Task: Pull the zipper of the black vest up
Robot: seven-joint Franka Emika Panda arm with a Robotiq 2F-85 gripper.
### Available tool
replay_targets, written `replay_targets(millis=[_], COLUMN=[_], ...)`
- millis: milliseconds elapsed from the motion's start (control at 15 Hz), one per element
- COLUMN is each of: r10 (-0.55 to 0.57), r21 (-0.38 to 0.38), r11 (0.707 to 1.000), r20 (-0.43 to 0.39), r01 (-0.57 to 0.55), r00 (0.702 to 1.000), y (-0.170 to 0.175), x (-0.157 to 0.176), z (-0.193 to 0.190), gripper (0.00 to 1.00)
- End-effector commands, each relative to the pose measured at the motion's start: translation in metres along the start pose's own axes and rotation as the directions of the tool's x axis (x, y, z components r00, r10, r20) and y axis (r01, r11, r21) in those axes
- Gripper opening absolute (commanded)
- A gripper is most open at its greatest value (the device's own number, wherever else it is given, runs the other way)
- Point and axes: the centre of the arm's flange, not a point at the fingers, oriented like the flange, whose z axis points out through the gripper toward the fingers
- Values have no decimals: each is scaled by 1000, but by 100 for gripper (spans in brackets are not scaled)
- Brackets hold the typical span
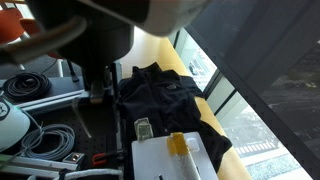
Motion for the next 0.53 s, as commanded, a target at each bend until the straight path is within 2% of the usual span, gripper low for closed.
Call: replay_targets(millis=[0,467], r10=[-23,-101], r21=[-31,-93], r11=[999,991], r20=[-31,-64], r01=[22,95], r00=[999,993], y=[-16,-80], x=[37,113], z=[23,91], gripper=[100,100])
